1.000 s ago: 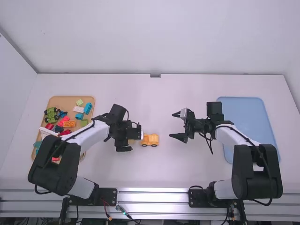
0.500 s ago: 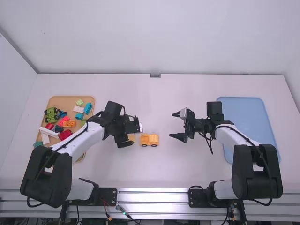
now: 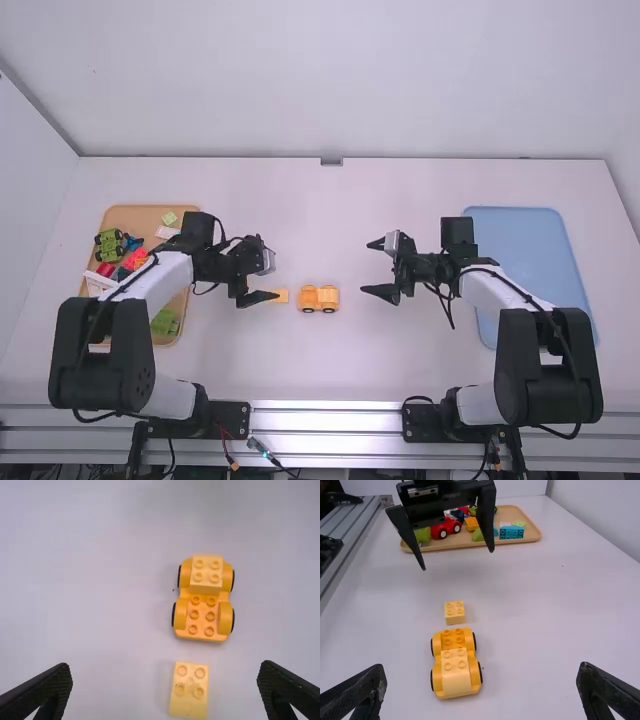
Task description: Assemble lego blocks to make yellow taxi
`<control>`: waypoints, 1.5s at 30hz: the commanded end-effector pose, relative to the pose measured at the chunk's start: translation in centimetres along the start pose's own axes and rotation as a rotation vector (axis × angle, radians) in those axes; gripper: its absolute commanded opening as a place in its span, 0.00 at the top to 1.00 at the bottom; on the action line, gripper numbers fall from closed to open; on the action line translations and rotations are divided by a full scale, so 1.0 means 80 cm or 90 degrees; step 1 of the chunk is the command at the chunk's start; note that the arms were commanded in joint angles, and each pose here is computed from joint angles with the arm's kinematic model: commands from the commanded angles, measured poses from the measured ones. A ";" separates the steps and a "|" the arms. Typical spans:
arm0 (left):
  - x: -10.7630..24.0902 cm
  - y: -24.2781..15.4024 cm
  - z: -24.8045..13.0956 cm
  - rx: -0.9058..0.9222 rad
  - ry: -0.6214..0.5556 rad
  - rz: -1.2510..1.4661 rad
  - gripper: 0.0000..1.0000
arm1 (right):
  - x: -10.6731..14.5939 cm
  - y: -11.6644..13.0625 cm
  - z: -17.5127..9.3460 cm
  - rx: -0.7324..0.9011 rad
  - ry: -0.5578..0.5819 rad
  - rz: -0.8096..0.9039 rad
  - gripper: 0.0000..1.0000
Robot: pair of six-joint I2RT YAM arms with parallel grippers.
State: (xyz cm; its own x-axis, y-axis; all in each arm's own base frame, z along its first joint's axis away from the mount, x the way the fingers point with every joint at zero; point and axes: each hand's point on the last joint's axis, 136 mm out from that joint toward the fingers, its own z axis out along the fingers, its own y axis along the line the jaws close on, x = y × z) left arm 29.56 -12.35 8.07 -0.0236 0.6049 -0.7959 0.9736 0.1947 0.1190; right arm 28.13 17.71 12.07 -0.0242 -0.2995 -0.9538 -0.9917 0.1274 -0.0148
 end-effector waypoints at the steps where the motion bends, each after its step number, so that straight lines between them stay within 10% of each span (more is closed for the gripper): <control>1: -0.012 -0.013 0.005 0.026 -0.068 0.003 0.01 | -0.009 0.003 -0.003 0.001 -0.010 -0.011 0.01; 45: 0.075 -0.011 0.060 0.037 -0.014 -0.008 0.01 | 0.011 0.055 0.054 -0.067 0.034 -0.119 0.01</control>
State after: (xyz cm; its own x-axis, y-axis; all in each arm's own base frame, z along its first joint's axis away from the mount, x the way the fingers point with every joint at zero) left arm 29.38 -12.55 0.23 -0.1542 0.5731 -0.8049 0.9716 0.2361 -0.0180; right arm 25.06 22.23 9.91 0.1560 -0.3653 -0.9177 -0.9874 -0.0325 -0.1549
